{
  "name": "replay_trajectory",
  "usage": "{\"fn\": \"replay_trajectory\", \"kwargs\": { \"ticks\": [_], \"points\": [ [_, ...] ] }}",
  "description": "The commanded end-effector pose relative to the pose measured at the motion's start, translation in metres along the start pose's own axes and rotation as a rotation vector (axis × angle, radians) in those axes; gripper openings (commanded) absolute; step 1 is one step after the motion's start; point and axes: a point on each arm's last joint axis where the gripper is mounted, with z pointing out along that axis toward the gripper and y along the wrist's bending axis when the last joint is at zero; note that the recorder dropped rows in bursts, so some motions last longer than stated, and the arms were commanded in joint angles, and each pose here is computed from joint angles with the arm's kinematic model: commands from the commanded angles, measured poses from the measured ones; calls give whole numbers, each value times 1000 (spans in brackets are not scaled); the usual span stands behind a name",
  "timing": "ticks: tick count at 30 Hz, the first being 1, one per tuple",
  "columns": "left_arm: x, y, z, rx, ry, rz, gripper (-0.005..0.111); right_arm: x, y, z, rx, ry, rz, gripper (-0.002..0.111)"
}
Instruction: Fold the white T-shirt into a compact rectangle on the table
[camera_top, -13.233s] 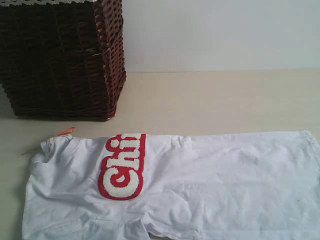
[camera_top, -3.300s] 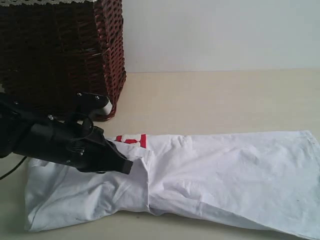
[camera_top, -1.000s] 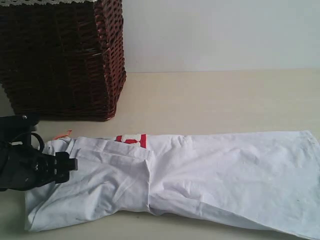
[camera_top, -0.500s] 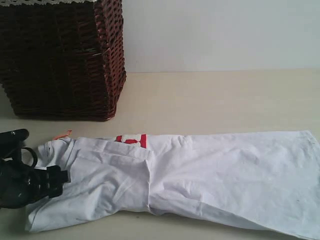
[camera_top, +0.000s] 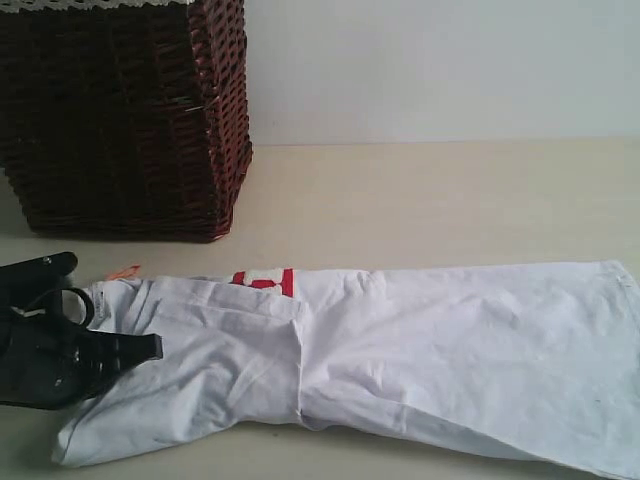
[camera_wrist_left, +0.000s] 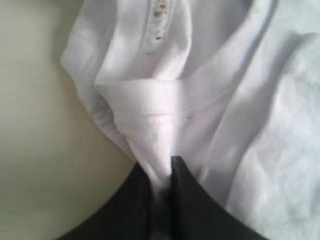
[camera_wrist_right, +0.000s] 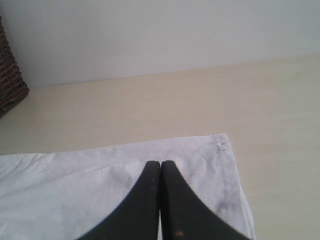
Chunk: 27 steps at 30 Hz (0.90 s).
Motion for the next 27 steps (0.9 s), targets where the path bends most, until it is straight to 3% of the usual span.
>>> {"fn": "replay_trajectory", "kwargs": {
  "ticks": [1, 9, 14, 16, 17, 21, 23, 27],
  "points": [
    [1, 1, 2, -13, 1, 5, 0, 1, -1, 1, 6, 2, -8, 0],
    [-7, 15, 0, -164, -89, -10, 0, 1, -1, 1, 6, 2, -8, 0],
    [-6, 13, 1, -138, -73, -10, 1, 1, -1, 1, 6, 2, -8, 0],
    [-5, 12, 1, -129, -68, -13, 12, 1, -1, 1, 6, 2, -8, 0],
    [-4, 9, 1, -100, -50, -13, 27, 1, -1, 1, 6, 2, -8, 0],
    [2, 1, 2, -4, 10, -14, 58, 1, -1, 1, 6, 2, -8, 0],
    [2, -1, 2, 9, 18, -14, 64, 1, -1, 1, 6, 2, -8, 0],
    [2, -1, 2, 13, 19, -10, 64, 1, -1, 1, 6, 2, -8, 0]
  ]
}}
